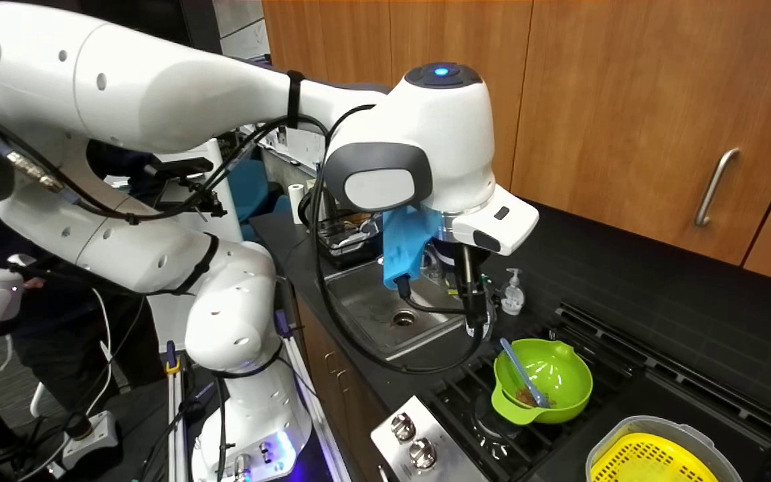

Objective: Move the yellow bowl to the green object

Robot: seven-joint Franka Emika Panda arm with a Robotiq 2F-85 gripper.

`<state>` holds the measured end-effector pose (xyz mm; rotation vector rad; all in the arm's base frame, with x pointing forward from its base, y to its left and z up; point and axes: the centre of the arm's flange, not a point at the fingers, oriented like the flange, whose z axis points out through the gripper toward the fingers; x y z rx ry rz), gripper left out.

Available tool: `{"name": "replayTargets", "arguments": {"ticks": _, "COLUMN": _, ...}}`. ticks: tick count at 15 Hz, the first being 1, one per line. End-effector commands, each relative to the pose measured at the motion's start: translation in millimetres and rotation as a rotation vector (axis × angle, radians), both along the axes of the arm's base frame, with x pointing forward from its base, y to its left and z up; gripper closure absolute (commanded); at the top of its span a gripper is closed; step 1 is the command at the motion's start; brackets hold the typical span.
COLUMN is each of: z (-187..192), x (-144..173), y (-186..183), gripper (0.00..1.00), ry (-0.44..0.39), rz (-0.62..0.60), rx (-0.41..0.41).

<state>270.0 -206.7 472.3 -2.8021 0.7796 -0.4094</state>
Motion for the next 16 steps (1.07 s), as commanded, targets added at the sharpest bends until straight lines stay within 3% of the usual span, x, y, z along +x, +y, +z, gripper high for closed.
{"name": "replayTargets", "arguments": {"ticks": 1, "z": -17.3, "x": 55.6, "y": -3.2, "gripper": 0.00, "ry": -0.063, "rz": -0.128, "rx": -0.017}}
{"name": "replayTargets", "arguments": {"ticks": 4, "z": -32.6, "x": 82.4, "y": -26.7, "gripper": 0.00, "ry": -0.090, "rz": -0.251, "rx": 0.003}}
{"name": "replayTargets", "arguments": {"ticks": 9, "z": -54.6, "x": 70.8, "y": -78.5, "gripper": 0.00, "ry": -0.116, "rz": -0.472, "rx": 0.058}}
{"name": "replayTargets", "arguments": {"ticks": 11, "z": -55.8, "x": 64.5, "y": -67.4, "gripper": 0.00, "ry": -0.102, "rz": -0.432, "rx": 0.047}}
{"name": "replayTargets", "arguments": {"ticks": 16, "z": -55.8, "x": 58.8, "y": -76.9, "gripper": 0.00, "ry": -0.112, "rz": -0.469, "rx": 0.058}}
